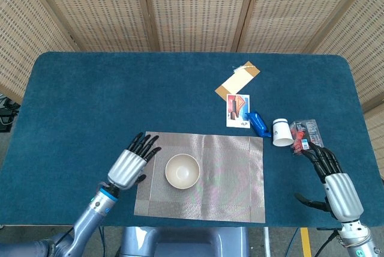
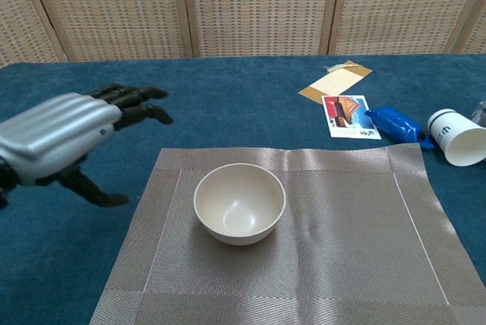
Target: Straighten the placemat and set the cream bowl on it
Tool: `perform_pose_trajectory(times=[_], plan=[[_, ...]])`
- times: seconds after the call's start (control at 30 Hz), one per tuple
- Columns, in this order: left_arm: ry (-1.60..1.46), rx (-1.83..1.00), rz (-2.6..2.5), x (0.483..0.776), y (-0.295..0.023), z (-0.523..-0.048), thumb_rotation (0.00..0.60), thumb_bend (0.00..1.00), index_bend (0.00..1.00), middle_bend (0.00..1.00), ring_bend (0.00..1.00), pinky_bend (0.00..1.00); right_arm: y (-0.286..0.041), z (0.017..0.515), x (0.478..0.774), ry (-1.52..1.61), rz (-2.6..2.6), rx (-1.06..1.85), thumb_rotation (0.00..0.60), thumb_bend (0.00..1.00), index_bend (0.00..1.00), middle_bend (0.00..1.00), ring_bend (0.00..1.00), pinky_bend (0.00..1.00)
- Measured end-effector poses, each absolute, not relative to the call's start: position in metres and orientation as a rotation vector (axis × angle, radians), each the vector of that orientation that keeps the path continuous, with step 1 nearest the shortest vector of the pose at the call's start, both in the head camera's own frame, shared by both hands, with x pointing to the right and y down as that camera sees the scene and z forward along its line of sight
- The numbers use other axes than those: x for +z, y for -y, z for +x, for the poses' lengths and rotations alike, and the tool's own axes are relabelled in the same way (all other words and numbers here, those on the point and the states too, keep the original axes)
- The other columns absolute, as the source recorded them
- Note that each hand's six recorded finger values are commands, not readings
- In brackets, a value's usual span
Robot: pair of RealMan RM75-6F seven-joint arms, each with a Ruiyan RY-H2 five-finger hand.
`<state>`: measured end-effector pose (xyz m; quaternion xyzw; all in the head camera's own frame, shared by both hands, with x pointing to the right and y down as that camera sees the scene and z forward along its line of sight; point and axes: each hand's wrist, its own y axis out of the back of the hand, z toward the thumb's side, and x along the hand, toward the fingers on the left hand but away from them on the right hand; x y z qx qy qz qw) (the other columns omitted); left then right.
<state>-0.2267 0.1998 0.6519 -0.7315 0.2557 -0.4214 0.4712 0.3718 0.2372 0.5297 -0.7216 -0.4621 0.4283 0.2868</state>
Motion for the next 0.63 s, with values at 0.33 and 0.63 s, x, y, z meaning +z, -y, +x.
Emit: perform_pose_trajectory(times=[0.33,0.63], plan=[[-0.815,-1.226,-1.640,0.616,-0.194,-0.344,0.600,0.10,0.12,0.00,0.00,0.00,-0.236,0.374,0.543,1.208,-1.901,1.222,0.600,0.12,0.14,0.00,0.00,0.00],[-0.917,-1.393,-1.551,0.593,-0.215,-0.426,0.600,0.09,0.05,0.00,0.00,0.00,-0.230,0.389,0.556,1.147,-1.786,1.358,0.600,0.12,0.14,0.00,0.00,0.00]])
